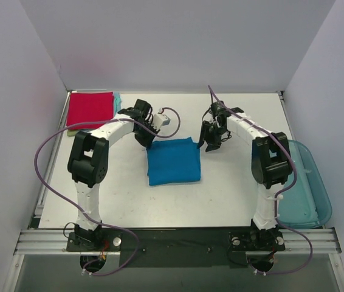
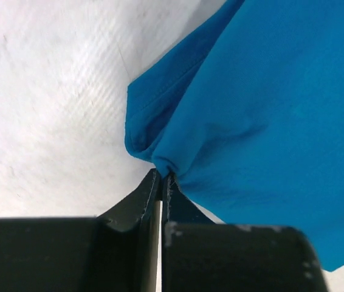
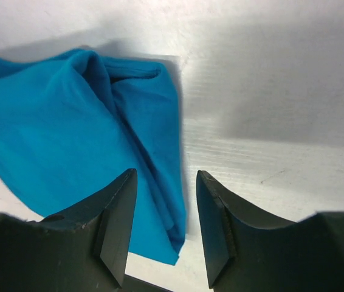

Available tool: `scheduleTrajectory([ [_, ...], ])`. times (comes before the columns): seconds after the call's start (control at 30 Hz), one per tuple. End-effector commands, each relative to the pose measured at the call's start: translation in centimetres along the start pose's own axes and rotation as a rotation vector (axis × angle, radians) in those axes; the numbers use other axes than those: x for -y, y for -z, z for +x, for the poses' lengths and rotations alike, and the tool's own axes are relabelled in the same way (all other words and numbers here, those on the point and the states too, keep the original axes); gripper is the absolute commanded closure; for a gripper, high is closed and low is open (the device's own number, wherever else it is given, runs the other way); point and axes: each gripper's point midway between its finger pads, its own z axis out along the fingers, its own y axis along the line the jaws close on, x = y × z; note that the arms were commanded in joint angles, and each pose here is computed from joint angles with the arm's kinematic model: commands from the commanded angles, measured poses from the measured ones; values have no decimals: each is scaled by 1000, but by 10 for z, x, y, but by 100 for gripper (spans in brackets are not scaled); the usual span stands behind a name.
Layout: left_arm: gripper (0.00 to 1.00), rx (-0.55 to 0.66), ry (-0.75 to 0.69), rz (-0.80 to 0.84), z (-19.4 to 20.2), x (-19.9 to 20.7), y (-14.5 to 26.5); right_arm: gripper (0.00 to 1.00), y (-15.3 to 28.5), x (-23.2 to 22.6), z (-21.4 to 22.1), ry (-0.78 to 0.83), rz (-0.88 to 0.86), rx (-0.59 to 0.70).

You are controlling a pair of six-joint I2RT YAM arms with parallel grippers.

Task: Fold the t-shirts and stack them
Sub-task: Fold the long partially folded tshirt into a neat square

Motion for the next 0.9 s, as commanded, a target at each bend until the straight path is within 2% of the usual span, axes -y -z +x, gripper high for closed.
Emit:
scheduleTrajectory([
  [0.0, 99, 195, -124, 24, -62, -1, 14, 60, -4, 0, 12, 14, -6, 7],
  [0.17, 100, 267, -170, 70, -82, 11, 34, 59, -9, 9, 3, -39, -29, 11],
  [0.4, 100, 238, -182, 94, -74, 19, 29, 53, 16, -13, -22, 123, -148, 173],
  [0.63, 100, 242, -194, 83, -77, 18, 29, 54, -16, -20, -26, 126, -172, 67],
  [0.77, 100, 234, -194, 86, -76, 18, 27, 59, -22, -24, -28, 121, -180, 53],
  [0.87, 100, 228, -191, 88, -74, 18, 26, 71, -24, -21, -31, 116, -171, 57],
])
